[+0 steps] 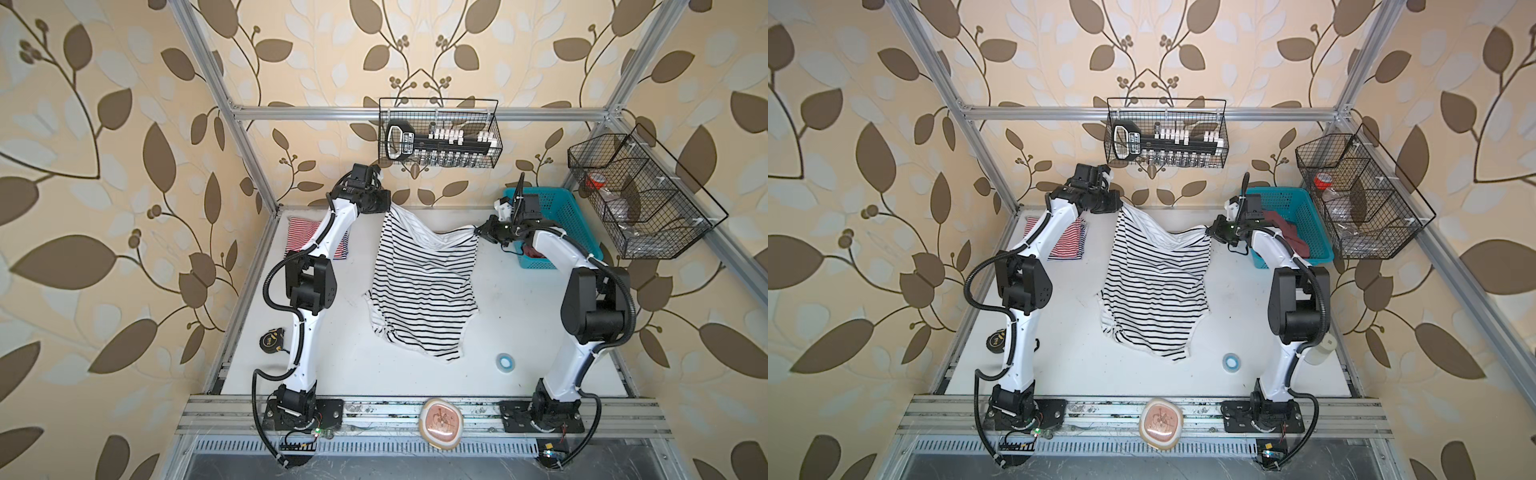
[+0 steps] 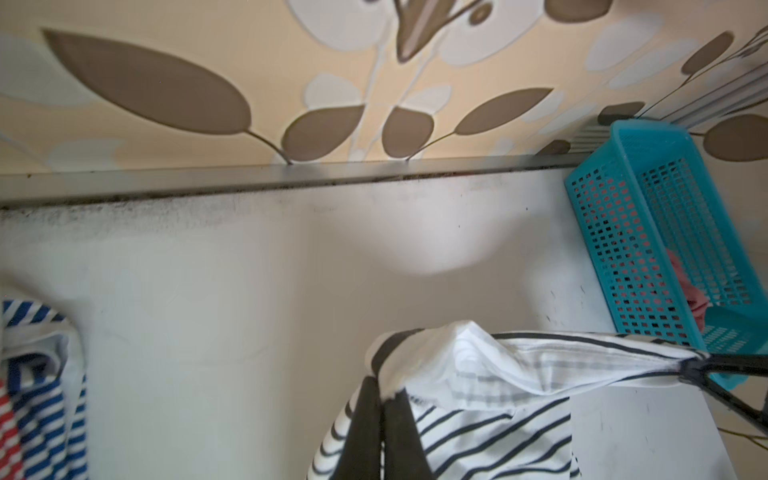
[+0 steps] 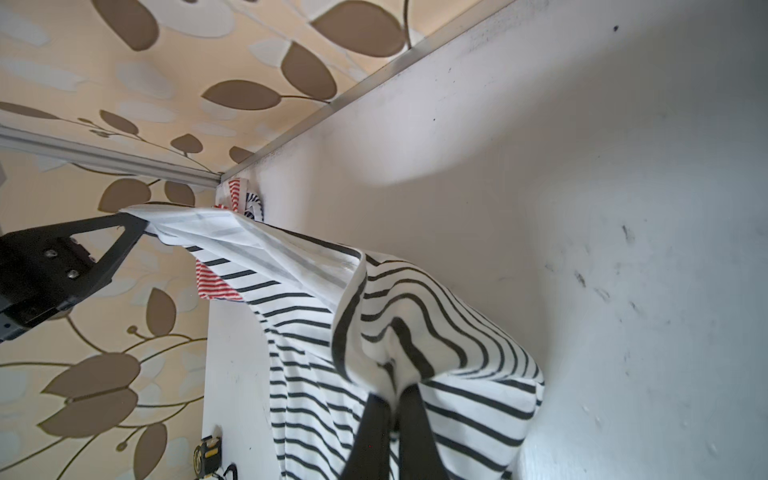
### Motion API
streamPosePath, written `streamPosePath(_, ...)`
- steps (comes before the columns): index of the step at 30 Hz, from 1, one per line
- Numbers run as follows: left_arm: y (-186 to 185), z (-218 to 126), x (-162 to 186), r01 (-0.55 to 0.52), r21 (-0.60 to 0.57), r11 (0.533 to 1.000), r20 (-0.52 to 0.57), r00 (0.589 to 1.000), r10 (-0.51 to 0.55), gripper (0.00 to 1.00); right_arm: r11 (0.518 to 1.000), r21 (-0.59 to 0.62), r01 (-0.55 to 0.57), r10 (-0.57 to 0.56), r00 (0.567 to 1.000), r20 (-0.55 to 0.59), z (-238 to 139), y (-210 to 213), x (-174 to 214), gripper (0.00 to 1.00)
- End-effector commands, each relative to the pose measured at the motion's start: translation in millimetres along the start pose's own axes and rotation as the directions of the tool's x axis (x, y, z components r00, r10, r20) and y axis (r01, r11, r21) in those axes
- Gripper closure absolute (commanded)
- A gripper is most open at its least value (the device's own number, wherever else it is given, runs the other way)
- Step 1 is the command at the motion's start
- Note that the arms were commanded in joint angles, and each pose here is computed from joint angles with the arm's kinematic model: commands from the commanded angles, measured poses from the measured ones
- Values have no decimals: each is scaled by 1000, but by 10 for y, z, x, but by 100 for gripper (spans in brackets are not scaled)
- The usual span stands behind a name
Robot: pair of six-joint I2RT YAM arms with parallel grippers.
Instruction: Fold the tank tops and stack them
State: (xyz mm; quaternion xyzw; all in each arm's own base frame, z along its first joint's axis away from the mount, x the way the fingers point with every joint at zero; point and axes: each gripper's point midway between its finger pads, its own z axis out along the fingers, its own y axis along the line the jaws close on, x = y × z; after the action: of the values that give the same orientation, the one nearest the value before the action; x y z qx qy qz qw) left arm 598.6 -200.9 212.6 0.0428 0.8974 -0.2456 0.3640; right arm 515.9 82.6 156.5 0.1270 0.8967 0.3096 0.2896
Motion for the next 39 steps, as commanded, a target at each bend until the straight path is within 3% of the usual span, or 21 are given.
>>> streamPosePath(1,-24,136,-206,16,64,998,63,998,-20,100,999,23,-47,46,998,42,146,-112,-182,100)
streamPosePath(7,330,513,-208,142,74,987,99,984,-149,100,988,5,-155,155,985,78,392,-282,-371,100)
streamPosePath(13,675,552,-475,268,95,959,215,935,-282,96,969,-32,-246,248,961,126,545,-388,-594,93)
streamPosePath(14,706,524,-530,272,94,958,236,928,-287,93,963,-41,-266,269,954,133,546,-411,-621,90)
streamPosePath(15,746,479,-604,279,90,956,264,919,-293,76,959,-57,-279,284,948,144,549,-409,-663,82)
streamPosePath(16,765,425,-683,278,93,956,291,911,-294,69,954,-69,-292,300,941,156,547,-421,-701,77)
streamPosePath(18,782,313,-818,275,99,956,333,896,-293,67,949,-90,-301,313,934,172,543,-401,-767,75)
streamPosePath(20,718,180,-934,255,114,960,359,891,-280,54,947,-111,-302,317,932,173,537,-362,-792,68)
streamPosePath(24,522,-48,-941,220,135,966,318,914,-252,58,952,-145,-269,291,943,162,462,-221,-739,59)
streamPosePath(28,321,-303,-546,241,121,963,203,943,-262,71,970,-140,-199,220,964,147,310,-81,-559,58)
streamPosePath(33,-12,-520,674,231,-43,972,-91,968,-234,87,1000,-23,-11,11,1000,2,349,61,33,92)
streamPosePath(35,-174,-542,1214,194,-101,976,-228,950,-213,93,996,37,84,-81,995,-63,430,28,251,100)
streamPosePath(37,-317,-545,1736,168,-141,976,-363,908,-209,100,986,81,148,-135,981,-142,527,-51,451,100)
streamPosePath(39,-382,-516,2110,185,-168,968,-445,862,-242,100,975,110,195,-169,963,-209,620,-131,605,100)
